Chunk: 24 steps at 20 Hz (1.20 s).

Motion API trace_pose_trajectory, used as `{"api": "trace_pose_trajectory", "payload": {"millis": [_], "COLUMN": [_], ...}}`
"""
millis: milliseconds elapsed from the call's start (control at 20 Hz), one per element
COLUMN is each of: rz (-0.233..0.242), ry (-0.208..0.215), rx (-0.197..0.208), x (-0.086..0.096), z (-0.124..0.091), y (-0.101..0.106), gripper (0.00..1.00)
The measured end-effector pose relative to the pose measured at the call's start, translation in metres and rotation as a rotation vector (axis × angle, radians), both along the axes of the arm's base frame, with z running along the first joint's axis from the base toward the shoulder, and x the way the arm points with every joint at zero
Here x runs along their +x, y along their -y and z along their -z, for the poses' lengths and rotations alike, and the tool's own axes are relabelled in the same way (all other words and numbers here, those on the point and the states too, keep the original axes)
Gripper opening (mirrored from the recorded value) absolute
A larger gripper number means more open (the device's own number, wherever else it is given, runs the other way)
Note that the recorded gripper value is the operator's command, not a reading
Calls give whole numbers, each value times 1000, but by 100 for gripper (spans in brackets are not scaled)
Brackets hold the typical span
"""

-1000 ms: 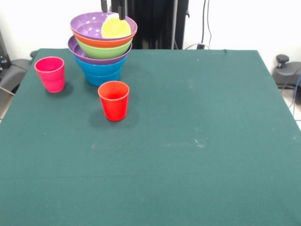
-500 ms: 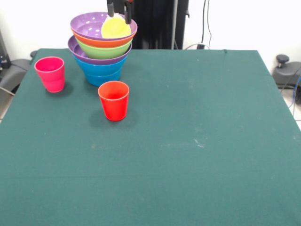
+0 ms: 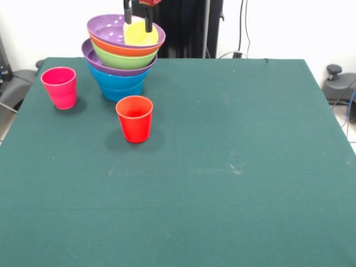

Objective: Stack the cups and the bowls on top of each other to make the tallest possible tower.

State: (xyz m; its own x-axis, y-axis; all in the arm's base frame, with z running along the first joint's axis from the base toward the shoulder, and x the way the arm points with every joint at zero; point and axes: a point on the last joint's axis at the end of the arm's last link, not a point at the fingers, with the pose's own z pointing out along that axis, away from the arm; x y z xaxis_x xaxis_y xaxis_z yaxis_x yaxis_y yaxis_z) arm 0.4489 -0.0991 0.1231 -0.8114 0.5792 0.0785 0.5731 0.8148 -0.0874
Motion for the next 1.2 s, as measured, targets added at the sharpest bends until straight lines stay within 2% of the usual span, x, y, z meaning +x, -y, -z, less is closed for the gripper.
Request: {"api": "trace_pose_trajectory", "payload": {"millis": [300,650,700,1200], "rz": [4,20,25,-6], "ry": [5,-23,-31,-46], "rx": [-7,0,-1,-15], "x": [-5,-14,-17,-26], "z": [7,16,18,21], "y": [9,13,15,18], "gripper": [100,100,0,0]}}
